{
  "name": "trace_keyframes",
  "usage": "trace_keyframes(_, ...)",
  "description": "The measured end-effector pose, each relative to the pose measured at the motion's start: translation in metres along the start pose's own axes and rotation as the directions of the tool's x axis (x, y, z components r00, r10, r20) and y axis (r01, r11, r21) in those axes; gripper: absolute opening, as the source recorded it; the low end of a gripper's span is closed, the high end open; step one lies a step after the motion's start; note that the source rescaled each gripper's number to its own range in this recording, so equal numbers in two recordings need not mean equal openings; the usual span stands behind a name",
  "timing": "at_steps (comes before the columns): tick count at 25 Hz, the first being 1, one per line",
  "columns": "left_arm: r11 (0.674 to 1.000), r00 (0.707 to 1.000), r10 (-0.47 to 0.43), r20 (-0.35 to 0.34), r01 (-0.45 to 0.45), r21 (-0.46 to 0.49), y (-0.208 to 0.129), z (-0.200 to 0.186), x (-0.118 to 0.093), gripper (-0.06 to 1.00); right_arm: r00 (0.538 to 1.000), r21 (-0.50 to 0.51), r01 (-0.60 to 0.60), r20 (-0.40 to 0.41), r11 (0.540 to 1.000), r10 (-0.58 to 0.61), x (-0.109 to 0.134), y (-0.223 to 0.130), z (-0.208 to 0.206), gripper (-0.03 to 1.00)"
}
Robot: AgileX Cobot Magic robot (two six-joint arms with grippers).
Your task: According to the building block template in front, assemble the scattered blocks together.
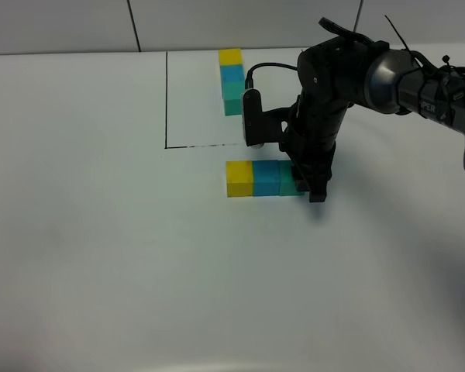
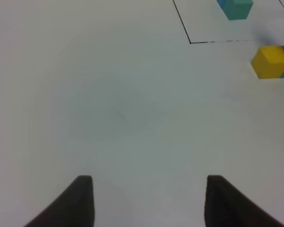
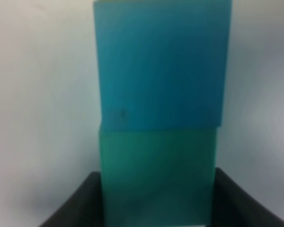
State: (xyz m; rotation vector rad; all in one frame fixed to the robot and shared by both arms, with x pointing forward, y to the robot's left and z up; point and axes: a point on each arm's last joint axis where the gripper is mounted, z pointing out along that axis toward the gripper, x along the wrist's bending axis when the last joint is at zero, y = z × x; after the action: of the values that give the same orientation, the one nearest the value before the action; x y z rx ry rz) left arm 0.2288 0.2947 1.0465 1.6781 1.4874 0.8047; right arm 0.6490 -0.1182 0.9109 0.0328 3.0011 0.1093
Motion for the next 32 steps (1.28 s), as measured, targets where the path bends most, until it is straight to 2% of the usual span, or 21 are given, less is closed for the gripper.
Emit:
trace_keyframes(3, 1.000, 1.000, 0.000, 0.000, 0.000, 0.000, 0.000, 0.000, 0.000, 0.15, 1.000, 0.000, -0.001, 0.000, 1.000, 0.001, 0.000, 0.000, 0.000, 0.03)
trace_keyframes(5, 1.000, 1.000, 0.000, 0.000, 0.000, 0.000, 0.000, 0.000, 0.000, 0.15, 1.000, -0.004, -0.007, -0.001, 1.000, 0.007, 0.000, 0.000, 0.000, 0.09)
trace_keyframes(8, 1.000, 1.000, 0.000, 0.000, 0.000, 0.000, 0.000, 0.000, 0.000, 0.15, 1.000, -0.004, -0.011, -0.019, 1.000, 0.011, 0.002, 0.001, 0.007, 0.39)
trace_keyframes(11, 1.000, 1.000, 0.000, 0.000, 0.000, 0.000, 0.000, 0.000, 0.000, 0.15, 1.000, -0.009, -0.028, -0.011, 1.000, 0.028, 0.001, 0.002, 0.004, 0.76)
trace_keyframes(14, 1.000, 1.000, 0.000, 0.000, 0.000, 0.000, 0.000, 0.000, 0.000, 0.15, 0.999, -0.018, -0.044, 0.013, 0.999, 0.044, 0.000, 0.002, -0.008, 0.95)
trace_keyframes(17, 1.000, 1.000, 0.000, 0.000, 0.000, 0.000, 0.000, 0.000, 0.000, 0.15, 0.997, -0.009, -0.069, 0.036, 0.998, 0.069, 0.000, 0.001, -0.024, 0.98)
trace_keyframes(27, 1.000, 1.000, 0.000, 0.000, 0.000, 0.000, 0.000, 0.000, 0.000, 0.15, 0.972, 0.026, -0.232, 0.049, 0.972, 0.231, 0.007, -0.006, -0.064, 0.98)
trace_keyframes(32, 1.000, 1.000, 0.000, 0.000, 0.000, 0.000, 0.000, 0.000, 0.000, 0.15, 0.957, 0.013, -0.287, 0.058, 0.958, 0.285, 0.023, -0.014, -0.076, 0.98)
